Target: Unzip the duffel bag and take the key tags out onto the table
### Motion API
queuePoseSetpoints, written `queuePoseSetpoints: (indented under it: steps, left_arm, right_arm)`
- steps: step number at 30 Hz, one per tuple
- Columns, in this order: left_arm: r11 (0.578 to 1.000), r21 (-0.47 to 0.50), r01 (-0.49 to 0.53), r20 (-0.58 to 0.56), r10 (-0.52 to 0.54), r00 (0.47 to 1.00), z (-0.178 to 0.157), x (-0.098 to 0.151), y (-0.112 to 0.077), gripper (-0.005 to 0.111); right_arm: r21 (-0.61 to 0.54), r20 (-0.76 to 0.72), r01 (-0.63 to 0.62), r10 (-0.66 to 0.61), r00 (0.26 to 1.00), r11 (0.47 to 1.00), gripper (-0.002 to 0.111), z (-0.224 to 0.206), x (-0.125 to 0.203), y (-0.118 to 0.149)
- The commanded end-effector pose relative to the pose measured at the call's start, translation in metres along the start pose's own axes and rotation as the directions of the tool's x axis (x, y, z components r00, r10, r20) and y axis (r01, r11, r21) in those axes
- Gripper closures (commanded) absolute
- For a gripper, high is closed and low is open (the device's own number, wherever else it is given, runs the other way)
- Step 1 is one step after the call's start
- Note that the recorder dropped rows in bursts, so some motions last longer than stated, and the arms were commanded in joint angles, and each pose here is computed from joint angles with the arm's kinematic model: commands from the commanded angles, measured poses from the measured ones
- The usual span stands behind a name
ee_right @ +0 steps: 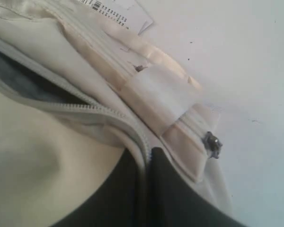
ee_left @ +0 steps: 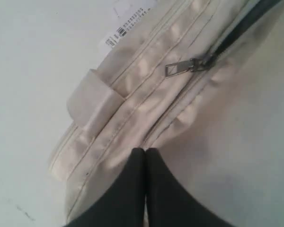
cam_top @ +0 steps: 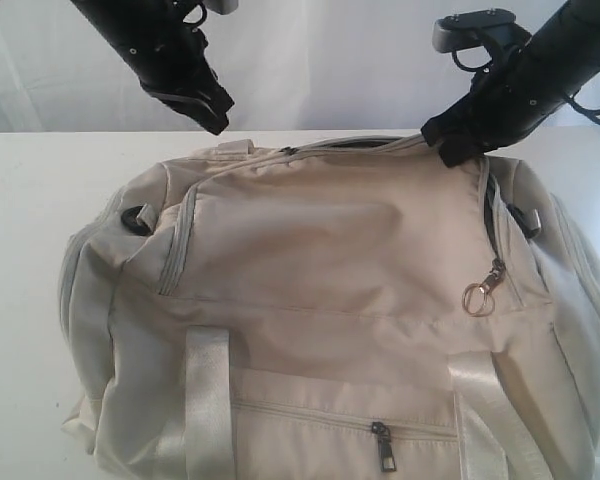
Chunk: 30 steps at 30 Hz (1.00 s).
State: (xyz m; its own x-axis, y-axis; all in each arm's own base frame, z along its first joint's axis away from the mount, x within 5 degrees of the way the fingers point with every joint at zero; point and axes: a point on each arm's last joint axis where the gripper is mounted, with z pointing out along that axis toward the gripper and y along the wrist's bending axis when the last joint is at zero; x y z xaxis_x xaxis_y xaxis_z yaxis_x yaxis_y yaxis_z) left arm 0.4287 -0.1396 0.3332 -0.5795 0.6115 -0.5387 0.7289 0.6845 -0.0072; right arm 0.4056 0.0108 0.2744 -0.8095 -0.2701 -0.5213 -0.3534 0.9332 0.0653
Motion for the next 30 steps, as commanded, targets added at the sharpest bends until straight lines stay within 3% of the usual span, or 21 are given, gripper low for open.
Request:
queuePoseSetpoints:
  steps: [1,4,5,6,7,8,11,14,18,26,30]
  left_arm:
    - [0.995,0.093,-0.017,0.091,0.009,0.996,-0.002,-0.006,-0.009,0.107]
    - [0.994,0.105,-0.032,0.118,0.019,0.993,0.011,-0.008,-0.006,0.107]
    - [0.990,0.104,-0.092,0.117,0.080,0.990,0.018,-0.007,-0.004,0.107]
    - [0.967,0.104,-0.232,0.128,0.218,0.967,0.025,-0.006,-0.003,0.104]
    - [0.944,0.119,-0.309,0.155,0.290,0.945,0.029,-0.006,-0.005,0.099]
    - [0.892,0.130,-0.432,0.216,0.400,0.891,0.033,-0.009,-0.008,0.090]
    - [0.813,0.079,-0.577,0.313,0.529,0.789,0.047,-0.013,-0.006,0.073]
    - [0.771,0.059,-0.634,0.307,0.590,0.746,0.063,-0.010,-0.002,0.065]
    - [0.706,0.032,-0.708,0.299,0.669,0.681,0.081,-0.006,0.003,0.065]
    - [0.674,0.069,-0.735,0.294,0.691,0.661,0.086,-0.001,0.002,0.066]
    - [0.660,0.076,-0.747,0.254,0.712,0.655,0.087,0.002,0.004,0.078]
  right_arm:
    - [0.011,0.001,-0.009,0.009,1.000,1.000,0.108,-0.002,0.001,-0.005]
    - [0.004,-0.011,-0.009,0.009,1.000,1.000,0.108,-0.002,0.002,-0.004]
    - [0.003,-0.013,-0.009,0.009,1.000,1.000,0.108,-0.002,0.002,-0.004]
    - [-0.001,-0.013,-0.011,0.011,1.000,1.000,0.108,-0.002,0.002,-0.004]
    - [-0.007,-0.010,-0.017,0.017,1.000,1.000,0.108,-0.002,0.001,-0.003]
    - [-0.016,-0.005,-0.025,0.025,1.000,1.000,0.108,-0.002,0.001,-0.002]
    - [-0.027,-0.008,-0.030,0.030,1.000,0.999,0.108,-0.002,0.001,-0.001]
    - [-0.030,-0.013,-0.023,0.023,1.000,0.999,0.108,-0.002,0.002,-0.001]
    - [-0.058,-0.057,-0.002,-0.001,0.998,0.998,0.108,-0.003,0.006,0.002]
    - [-0.062,-0.064,-0.003,-0.001,0.998,0.998,0.108,-0.003,0.006,0.002]
    - [-0.062,-0.064,-0.003,-0.001,0.998,0.998,0.108,-0.003,0.006,0.002]
